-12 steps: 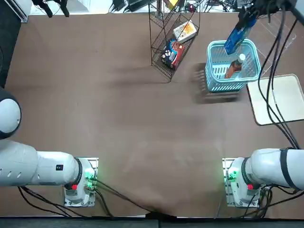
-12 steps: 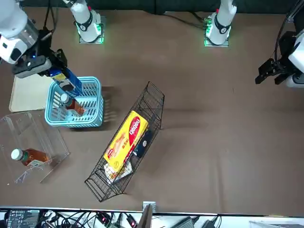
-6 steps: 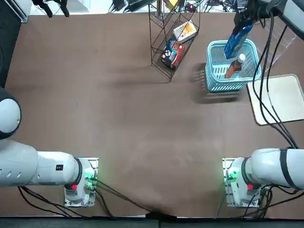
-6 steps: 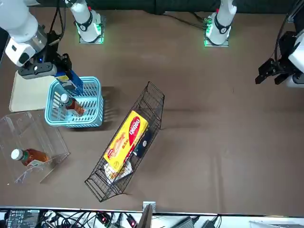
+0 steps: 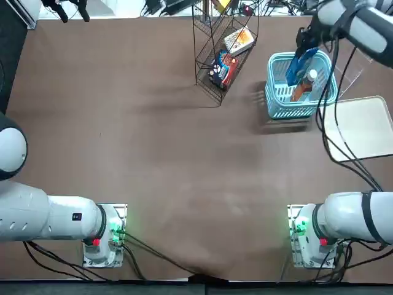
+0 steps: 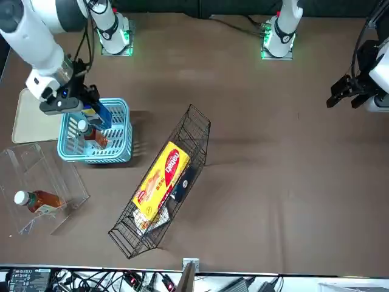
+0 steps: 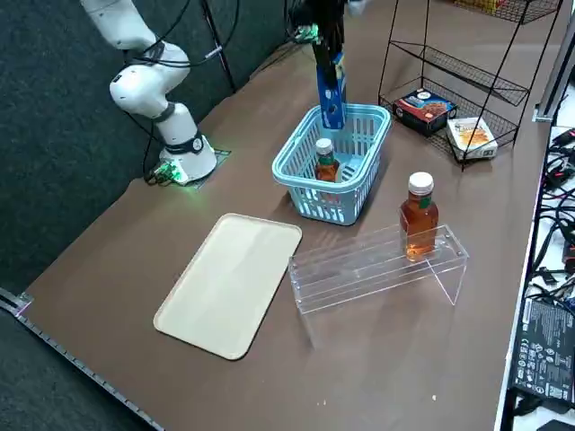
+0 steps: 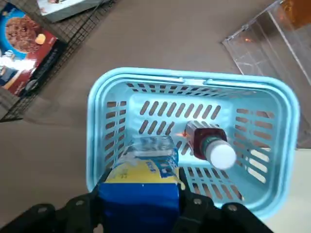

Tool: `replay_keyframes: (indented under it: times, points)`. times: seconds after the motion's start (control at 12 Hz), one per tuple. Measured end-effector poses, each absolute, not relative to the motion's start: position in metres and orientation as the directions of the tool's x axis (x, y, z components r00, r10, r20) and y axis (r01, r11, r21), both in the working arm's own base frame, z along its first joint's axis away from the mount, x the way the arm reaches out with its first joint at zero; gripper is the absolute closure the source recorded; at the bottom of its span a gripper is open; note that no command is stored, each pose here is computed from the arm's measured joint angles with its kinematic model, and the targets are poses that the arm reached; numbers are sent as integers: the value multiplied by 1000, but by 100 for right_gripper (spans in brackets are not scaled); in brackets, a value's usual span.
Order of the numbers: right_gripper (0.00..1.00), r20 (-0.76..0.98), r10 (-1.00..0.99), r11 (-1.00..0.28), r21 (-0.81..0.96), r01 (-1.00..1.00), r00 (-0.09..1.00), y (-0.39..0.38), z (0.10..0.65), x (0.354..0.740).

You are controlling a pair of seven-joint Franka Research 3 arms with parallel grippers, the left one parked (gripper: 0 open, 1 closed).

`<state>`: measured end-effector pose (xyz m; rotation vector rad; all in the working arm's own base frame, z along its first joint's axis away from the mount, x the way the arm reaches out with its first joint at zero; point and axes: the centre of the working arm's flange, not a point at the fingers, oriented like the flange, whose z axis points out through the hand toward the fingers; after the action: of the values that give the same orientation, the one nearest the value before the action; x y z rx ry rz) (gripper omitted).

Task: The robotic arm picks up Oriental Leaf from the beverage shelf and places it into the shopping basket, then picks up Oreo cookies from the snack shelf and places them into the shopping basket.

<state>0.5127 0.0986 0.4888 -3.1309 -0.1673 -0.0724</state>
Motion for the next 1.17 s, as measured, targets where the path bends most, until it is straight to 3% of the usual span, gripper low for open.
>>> replay_keyframes:
  times: [1.17]
  points:
    - [50, 45, 53, -999, -3, 54, 998, 107, 329, 527]
